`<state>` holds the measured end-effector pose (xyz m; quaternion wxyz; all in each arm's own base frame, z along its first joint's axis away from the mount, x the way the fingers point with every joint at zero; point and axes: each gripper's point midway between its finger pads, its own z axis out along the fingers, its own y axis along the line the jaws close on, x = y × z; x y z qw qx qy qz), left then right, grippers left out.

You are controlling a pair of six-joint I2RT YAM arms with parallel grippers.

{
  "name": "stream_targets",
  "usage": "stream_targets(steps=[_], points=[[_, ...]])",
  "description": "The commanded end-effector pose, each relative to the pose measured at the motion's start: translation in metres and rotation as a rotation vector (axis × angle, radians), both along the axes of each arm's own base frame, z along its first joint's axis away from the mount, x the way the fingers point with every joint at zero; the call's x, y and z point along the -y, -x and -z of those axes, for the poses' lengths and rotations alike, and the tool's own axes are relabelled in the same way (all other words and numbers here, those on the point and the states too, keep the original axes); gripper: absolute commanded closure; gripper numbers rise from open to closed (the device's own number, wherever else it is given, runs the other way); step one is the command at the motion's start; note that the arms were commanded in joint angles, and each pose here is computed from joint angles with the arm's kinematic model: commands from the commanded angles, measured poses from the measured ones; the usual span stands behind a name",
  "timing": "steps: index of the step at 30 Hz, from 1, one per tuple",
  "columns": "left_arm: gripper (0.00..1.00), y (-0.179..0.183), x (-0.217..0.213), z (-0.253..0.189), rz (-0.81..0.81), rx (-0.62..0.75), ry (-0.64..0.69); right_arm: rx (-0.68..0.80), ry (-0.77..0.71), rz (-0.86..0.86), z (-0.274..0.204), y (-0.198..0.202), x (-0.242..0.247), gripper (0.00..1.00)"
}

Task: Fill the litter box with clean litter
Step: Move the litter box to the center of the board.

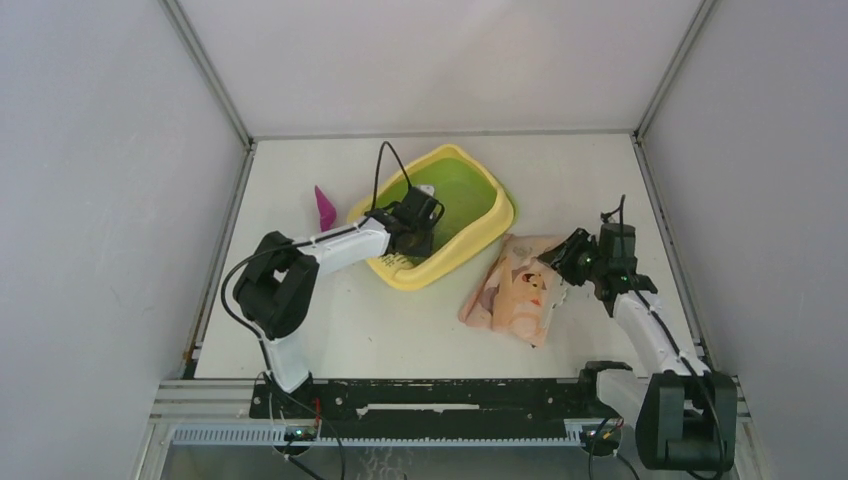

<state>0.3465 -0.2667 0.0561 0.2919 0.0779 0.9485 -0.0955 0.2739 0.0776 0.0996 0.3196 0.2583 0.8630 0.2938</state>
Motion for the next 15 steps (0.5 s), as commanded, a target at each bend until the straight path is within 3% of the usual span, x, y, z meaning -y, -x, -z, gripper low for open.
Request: stream_targets(steps=[1, 9, 15], points=[[0.62, 0.032, 0.001, 0.000, 0.023, -0.047, -0.011, 0.124, -0.040, -0.017, -0.016, -0.034, -0.020, 0.61], [0.62, 0.026, 0.020, -0.030, 0.046, -0.018, 0.030, 0.151, -0.155, -0.077, -0.012, -0.076, -0.048, 0.66], [0.62, 0.018, 0.038, -0.045, 0.064, -0.005, 0.056, 0.162, -0.137, -0.106, -0.018, -0.105, -0.049, 0.67]])
